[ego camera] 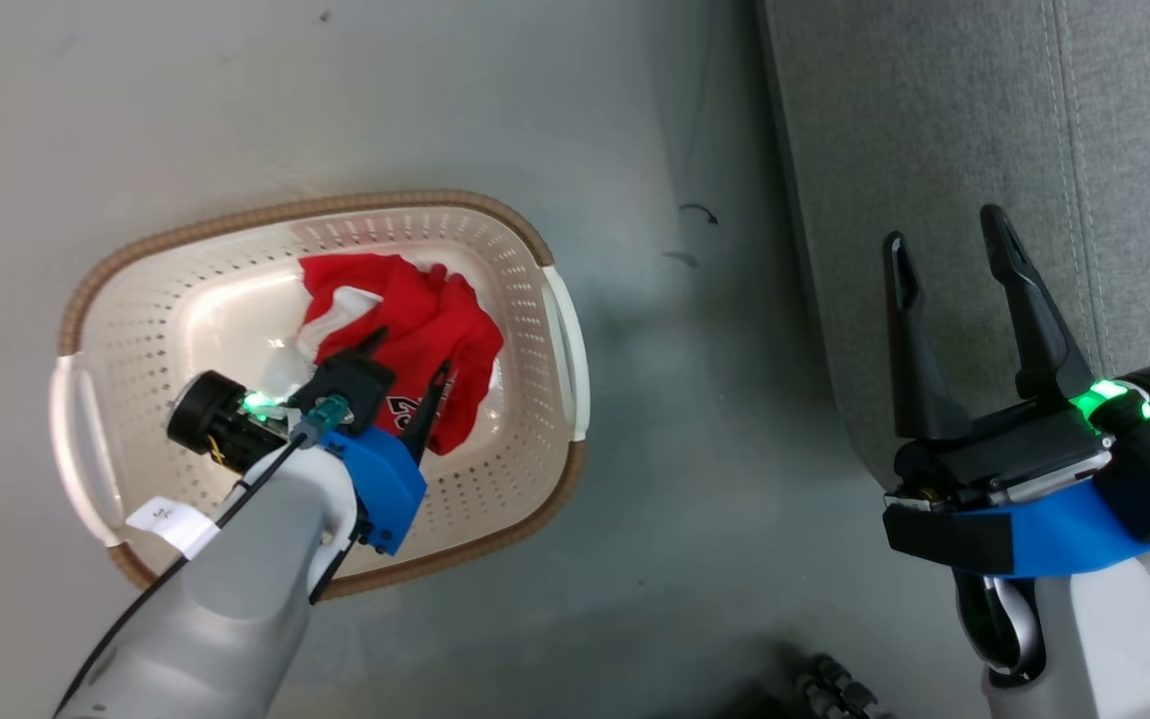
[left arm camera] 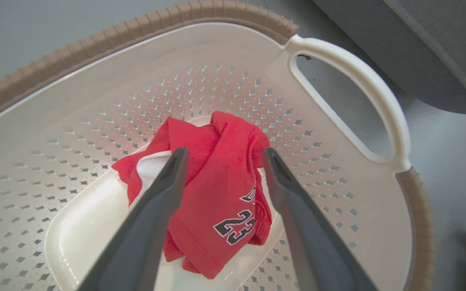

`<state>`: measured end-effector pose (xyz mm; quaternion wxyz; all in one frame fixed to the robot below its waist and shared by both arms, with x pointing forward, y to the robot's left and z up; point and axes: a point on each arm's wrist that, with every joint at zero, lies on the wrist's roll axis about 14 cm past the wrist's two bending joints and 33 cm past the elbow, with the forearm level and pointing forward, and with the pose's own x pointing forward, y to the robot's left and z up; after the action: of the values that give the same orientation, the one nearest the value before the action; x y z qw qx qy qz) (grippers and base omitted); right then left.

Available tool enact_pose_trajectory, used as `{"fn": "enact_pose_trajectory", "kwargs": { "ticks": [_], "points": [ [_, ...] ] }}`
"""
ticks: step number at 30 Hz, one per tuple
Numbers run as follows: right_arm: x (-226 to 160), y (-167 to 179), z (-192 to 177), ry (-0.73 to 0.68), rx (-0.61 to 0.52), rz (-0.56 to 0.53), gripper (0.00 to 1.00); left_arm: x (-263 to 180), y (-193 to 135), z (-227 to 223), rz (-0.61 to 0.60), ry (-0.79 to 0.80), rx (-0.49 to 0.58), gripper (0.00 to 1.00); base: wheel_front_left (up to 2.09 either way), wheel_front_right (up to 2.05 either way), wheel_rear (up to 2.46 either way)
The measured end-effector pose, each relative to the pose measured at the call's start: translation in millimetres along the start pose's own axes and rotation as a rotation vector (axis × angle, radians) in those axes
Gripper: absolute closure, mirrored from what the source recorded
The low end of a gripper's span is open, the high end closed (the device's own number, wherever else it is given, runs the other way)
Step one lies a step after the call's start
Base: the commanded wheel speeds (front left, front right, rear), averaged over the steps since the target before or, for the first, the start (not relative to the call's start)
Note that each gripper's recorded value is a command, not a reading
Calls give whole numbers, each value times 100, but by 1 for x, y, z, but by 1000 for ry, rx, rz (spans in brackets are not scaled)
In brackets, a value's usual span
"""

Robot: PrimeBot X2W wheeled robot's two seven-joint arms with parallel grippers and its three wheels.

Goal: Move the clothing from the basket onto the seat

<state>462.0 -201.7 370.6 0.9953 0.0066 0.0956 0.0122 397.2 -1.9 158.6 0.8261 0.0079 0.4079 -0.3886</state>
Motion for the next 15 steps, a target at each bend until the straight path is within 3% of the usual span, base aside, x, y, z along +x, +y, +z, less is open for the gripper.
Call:
{"fn": "enact_pose_trajectory", "kwargs": {
  "ticks": [15],
  "points": [
    [-4,-18,-37,95,26,-54,0,48,15,-45,-63,145,81,0,0,0,0]
  ]
}}
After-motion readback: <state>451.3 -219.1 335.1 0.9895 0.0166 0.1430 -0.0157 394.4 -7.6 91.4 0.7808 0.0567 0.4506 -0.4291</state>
